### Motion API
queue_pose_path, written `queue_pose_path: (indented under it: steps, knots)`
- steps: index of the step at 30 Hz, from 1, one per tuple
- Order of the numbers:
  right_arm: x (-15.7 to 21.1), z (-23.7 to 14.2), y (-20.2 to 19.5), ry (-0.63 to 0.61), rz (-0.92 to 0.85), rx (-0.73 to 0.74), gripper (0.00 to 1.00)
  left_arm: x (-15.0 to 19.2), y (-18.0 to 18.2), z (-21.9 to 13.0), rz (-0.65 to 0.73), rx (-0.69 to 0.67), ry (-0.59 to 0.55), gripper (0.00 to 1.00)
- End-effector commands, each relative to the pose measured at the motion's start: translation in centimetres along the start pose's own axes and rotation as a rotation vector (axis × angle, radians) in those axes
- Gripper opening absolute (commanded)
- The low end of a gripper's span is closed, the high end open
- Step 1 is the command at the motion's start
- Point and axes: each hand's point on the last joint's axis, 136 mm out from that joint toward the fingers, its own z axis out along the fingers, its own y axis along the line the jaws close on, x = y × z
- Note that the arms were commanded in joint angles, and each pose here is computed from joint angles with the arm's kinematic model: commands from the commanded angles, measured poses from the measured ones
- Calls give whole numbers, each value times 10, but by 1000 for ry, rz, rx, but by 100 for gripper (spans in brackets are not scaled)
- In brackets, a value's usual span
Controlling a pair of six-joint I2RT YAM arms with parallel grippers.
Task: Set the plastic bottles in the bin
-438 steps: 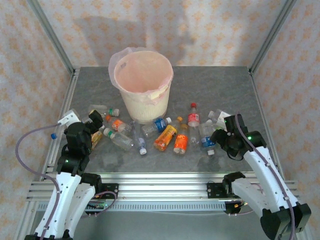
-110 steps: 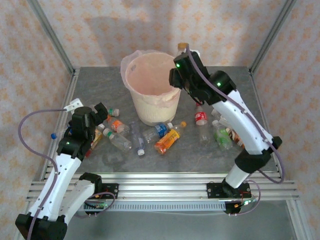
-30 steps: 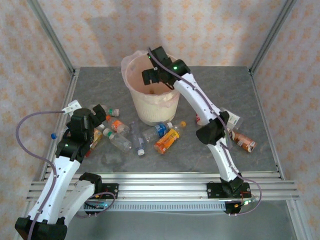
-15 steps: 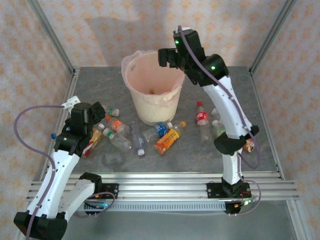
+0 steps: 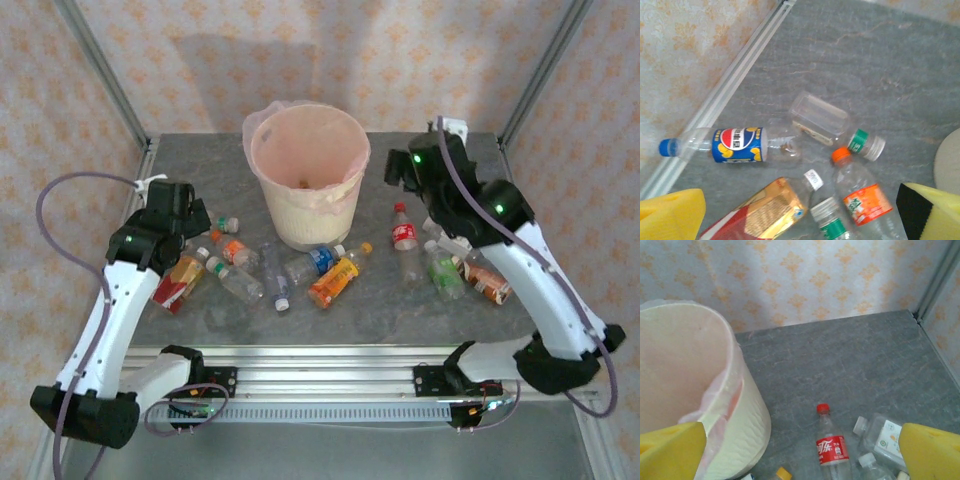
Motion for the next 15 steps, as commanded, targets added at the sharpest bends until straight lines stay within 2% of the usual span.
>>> queue_pose_path:
  steps: [1,6,9,13,15]
  knots:
    - [-1,-9,-19,-65,103,32,99,22,19,-2,234,-89,161,100]
    - [10,-24,-46,-94,131,66,99,44,34,8,435,-171,267,100]
    - [12,-30,-52,-104,138,63,99,56,41,19,434,-197,320,100]
    - [16,-32,-56,-108,130,61,99,74,29,38,393,-116,364,100]
    - [18,-33,-60,-106,121,76,99,81,23,46,429,-77,367,100]
